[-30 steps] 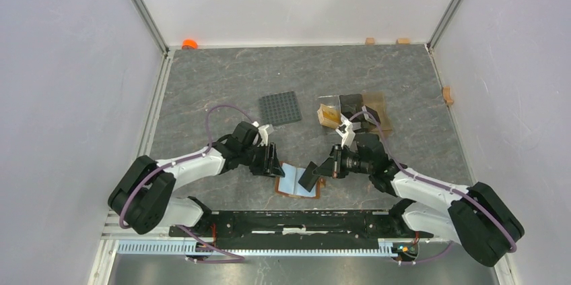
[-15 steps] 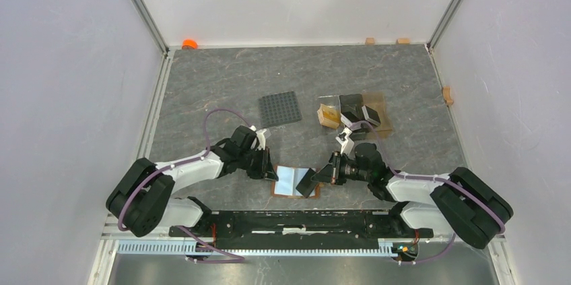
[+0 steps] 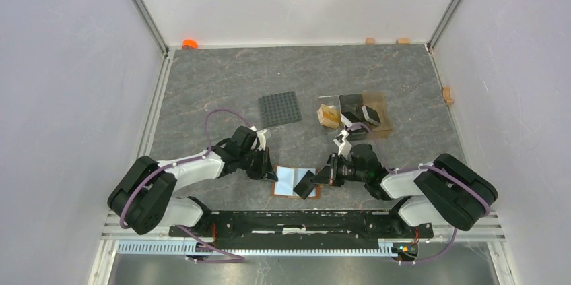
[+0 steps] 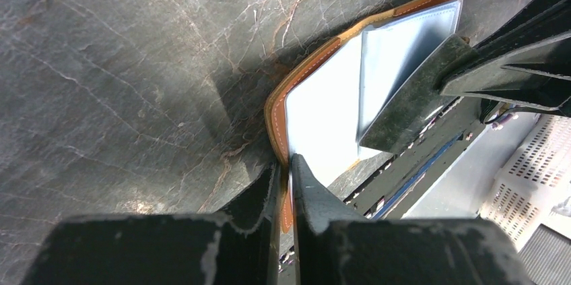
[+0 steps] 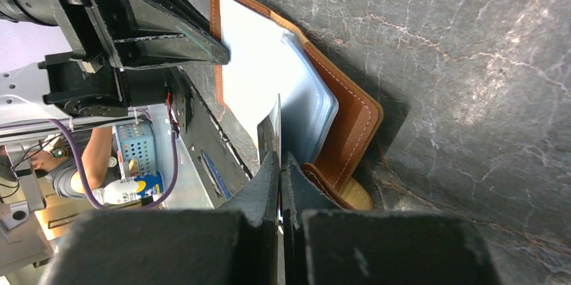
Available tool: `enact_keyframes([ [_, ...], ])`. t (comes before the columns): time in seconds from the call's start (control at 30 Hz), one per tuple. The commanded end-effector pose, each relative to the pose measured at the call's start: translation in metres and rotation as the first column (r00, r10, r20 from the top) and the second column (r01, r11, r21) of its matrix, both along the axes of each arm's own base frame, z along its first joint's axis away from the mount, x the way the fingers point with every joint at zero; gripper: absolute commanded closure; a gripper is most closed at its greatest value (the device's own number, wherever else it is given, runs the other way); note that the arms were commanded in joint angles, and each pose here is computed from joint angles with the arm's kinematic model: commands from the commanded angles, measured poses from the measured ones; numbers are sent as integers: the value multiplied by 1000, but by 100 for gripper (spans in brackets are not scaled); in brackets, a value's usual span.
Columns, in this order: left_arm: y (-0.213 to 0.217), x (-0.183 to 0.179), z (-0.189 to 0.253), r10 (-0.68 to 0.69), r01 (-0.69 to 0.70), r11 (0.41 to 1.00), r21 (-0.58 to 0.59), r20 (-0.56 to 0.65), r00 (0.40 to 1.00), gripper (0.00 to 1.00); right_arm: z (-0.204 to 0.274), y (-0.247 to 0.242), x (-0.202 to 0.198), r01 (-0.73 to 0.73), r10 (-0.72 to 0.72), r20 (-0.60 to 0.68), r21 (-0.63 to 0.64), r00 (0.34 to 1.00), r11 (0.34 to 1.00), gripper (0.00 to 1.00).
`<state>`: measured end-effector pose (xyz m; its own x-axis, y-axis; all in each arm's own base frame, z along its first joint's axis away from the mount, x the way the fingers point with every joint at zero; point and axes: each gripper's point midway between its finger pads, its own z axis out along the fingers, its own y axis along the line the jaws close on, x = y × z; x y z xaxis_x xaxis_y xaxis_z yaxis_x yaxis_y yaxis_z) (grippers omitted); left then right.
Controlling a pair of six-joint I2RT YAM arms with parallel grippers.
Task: Put the credit cards into the card holder
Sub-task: Insert the credit card into the card holder.
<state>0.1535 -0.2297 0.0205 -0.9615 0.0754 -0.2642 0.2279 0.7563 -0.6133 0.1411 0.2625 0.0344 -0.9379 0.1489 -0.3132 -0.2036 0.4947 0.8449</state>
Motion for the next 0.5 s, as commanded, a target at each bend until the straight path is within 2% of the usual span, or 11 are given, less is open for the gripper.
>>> enact_keyframes([
  [0.0, -3, 2, -1, -2, 2, 1000, -9, 2, 1000, 86, -2, 5, 7, -5, 6, 26, -25, 1000, 1000, 100],
  [0.47, -5, 4, -1, -12, 12, 1000, -15, 13, 1000, 87, -24, 8, 10, -54, 54, -2, -133, 999, 990, 100],
])
